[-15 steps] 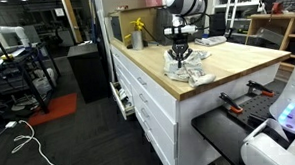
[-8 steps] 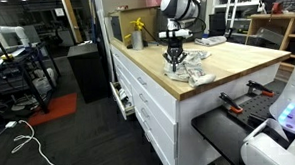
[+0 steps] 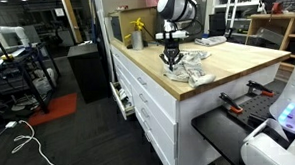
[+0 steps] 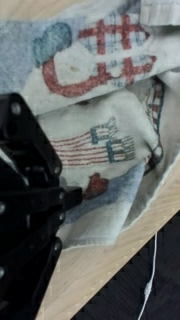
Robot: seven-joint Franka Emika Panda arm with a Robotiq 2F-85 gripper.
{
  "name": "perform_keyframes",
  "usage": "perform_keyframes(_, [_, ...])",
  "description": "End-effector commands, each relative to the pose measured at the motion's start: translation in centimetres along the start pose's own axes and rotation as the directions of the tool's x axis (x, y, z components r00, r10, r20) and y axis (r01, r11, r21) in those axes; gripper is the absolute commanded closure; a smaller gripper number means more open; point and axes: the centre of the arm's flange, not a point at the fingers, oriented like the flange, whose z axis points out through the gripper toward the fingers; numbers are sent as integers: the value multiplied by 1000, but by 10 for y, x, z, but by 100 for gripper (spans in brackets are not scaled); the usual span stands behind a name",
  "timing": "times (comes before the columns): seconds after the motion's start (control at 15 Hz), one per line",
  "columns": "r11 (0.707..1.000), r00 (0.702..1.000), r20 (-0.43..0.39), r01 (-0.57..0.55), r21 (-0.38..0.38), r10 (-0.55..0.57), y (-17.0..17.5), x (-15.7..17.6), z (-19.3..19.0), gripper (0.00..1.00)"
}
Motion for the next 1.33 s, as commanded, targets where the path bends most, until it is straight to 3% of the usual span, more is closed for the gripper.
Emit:
perform_keyframes(0.0, [998,998,-25,53,17,-52,-19,-6,5,100])
perform_keyframes(0.67, [994,994,-33,103,45,-101,-62,-13,1,100])
perform_keyframes(1.07, [990,988,-134,90,108,-75,-20,-23,-48,100])
perform_keyframes(1.27, [996,986,-160,53,72,-41,3,-10,-60,100])
